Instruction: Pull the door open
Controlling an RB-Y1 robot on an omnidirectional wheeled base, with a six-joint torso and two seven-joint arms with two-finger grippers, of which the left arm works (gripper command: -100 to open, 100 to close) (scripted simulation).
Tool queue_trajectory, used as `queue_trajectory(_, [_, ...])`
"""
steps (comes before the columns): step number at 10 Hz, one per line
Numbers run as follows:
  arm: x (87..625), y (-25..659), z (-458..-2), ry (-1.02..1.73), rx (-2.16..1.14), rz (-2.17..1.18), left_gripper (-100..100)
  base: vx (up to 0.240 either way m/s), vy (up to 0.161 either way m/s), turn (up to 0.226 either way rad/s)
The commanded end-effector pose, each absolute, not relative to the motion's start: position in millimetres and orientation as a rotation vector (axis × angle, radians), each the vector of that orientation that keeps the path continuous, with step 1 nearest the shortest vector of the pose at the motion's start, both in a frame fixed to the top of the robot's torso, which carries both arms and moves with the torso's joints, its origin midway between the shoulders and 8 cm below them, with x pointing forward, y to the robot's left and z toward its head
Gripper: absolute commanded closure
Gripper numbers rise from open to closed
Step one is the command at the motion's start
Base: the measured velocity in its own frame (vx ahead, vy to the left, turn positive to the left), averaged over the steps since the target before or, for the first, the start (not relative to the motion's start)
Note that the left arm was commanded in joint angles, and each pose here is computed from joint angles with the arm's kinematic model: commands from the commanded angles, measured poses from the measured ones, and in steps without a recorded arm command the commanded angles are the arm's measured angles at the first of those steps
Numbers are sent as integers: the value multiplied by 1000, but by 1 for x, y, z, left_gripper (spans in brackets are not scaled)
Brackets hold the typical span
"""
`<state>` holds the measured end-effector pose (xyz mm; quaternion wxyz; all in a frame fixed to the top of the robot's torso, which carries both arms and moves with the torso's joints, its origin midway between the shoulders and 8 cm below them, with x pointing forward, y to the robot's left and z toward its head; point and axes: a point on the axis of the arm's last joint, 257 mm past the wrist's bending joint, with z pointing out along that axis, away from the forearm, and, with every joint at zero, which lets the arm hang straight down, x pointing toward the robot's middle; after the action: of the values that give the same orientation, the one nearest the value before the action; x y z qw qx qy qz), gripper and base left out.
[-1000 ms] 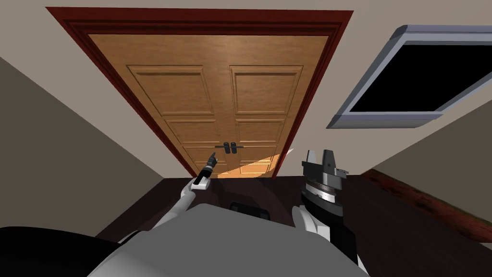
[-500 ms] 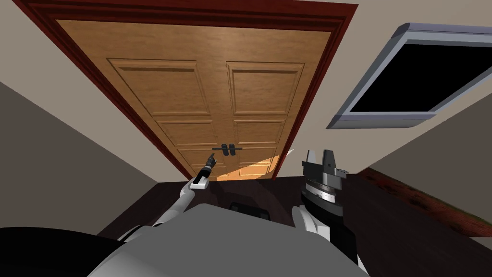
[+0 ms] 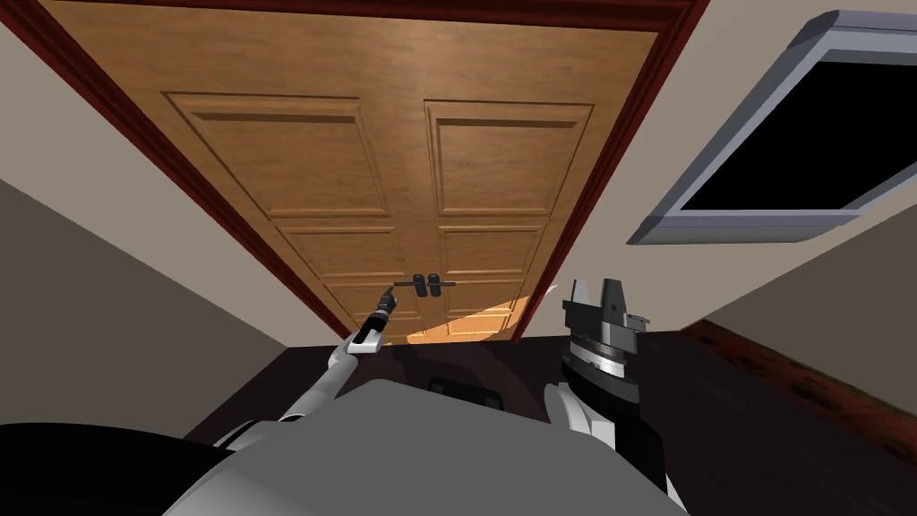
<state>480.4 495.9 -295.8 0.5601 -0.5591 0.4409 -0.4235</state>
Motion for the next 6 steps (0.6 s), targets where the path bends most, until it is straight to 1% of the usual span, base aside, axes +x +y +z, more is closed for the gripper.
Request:
queue_trajectory(1, [479,502,-297,1032,-1322,-990,-100,191,84,-49])
queue_trajectory(3, [485,494,-295,1031,-1317,-1007,-100,188,50,-76])
queue_trajectory(4, [493,480,-293,1035,-1307,-1036,-100,181,-18,-217])
queue_trajectory(5, [488,488,-294,1033,-1312,-1020,-100,82,-12,-50])
queue_trajectory(6, [488,488,-294,1033,-1312,-1020,100,-13,2,55])
